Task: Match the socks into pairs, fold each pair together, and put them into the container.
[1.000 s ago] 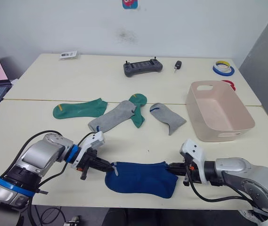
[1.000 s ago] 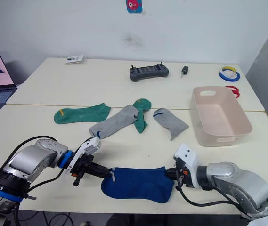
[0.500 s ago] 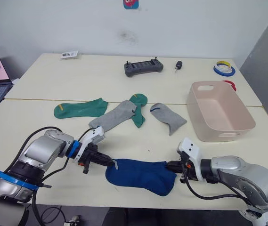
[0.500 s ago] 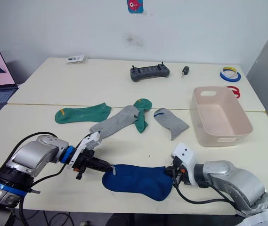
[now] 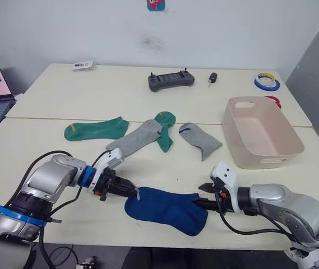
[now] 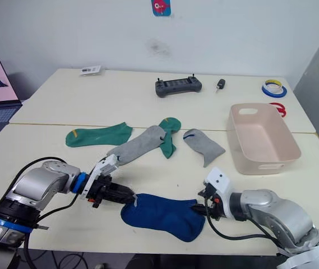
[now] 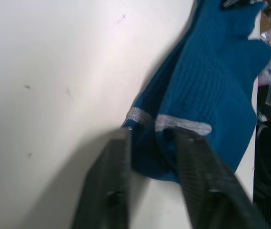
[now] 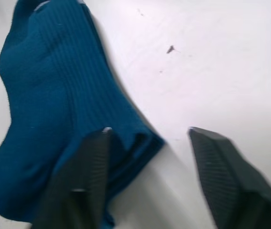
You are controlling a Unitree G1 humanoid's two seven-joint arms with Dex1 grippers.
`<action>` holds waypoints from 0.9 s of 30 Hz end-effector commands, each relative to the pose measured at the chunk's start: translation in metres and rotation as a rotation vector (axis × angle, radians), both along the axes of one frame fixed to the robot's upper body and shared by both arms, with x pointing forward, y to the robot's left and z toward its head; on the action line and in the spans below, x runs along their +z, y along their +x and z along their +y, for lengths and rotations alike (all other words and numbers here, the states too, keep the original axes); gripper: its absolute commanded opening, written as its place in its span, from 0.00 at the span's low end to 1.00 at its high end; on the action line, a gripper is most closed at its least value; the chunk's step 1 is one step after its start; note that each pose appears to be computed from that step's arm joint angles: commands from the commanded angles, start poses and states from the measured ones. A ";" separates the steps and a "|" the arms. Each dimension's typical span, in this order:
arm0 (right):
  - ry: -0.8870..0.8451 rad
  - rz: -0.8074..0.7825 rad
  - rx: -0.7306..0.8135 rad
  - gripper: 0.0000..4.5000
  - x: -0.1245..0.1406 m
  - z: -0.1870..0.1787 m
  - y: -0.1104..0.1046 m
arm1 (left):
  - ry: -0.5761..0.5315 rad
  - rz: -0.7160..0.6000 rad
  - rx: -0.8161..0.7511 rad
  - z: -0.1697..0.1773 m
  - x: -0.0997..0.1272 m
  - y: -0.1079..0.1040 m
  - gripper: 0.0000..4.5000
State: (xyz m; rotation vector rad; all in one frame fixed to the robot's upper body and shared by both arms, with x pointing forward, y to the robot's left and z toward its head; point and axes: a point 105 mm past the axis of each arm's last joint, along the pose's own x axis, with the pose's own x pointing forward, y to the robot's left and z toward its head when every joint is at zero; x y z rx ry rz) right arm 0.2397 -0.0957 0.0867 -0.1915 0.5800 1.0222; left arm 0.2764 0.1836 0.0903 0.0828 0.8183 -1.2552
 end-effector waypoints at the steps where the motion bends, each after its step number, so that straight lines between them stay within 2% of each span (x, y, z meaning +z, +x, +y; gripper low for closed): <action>1: 0.036 -0.091 -0.015 0.93 0.021 -0.005 0.004 | 0.012 -0.060 0.086 0.015 0.009 0.002 0.60; 2: 0.040 -0.107 -0.022 0.99 0.024 -0.008 0.005 | 0.008 -0.066 0.102 0.018 0.012 0.001 0.60; 6: 0.075 -0.182 -0.014 0.99 0.041 -0.015 0.005 | -0.013 -0.110 0.170 0.031 0.024 -0.004 0.60; 10: 0.133 -0.267 0.025 0.99 0.063 -0.017 0.000 | -0.125 -0.245 0.245 0.029 0.050 0.002 0.60; 13: 0.158 -0.301 0.120 0.85 0.072 -0.008 -0.014 | -0.192 -0.278 0.161 0.008 0.066 -0.012 0.46; 14: 0.151 -0.298 0.164 0.76 0.070 -0.002 -0.020 | -0.185 -0.287 0.105 -0.002 0.067 -0.020 0.39; 16: 0.131 -0.299 0.223 0.62 0.062 0.007 -0.028 | -0.164 -0.314 0.007 -0.020 0.064 -0.032 0.26; 19: 0.105 -0.314 0.257 0.37 0.049 0.018 -0.028 | -0.121 -0.353 -0.094 -0.039 0.050 -0.044 0.03; 20: 0.091 -0.320 0.270 0.29 0.043 0.022 -0.027 | -0.100 -0.373 -0.105 -0.041 0.044 -0.044 0.00; 23: 0.060 -0.314 0.315 0.05 0.027 0.035 -0.025 | -0.039 -0.421 -0.108 -0.044 0.020 -0.038 0.00; 24: 0.040 -0.309 0.332 0.01 0.020 0.038 -0.025 | -0.028 -0.432 -0.092 -0.044 0.013 -0.033 0.00; 27: -0.012 -0.302 0.360 0.01 0.003 0.043 -0.023 | -0.005 -0.451 -0.059 -0.044 -0.001 -0.023 0.00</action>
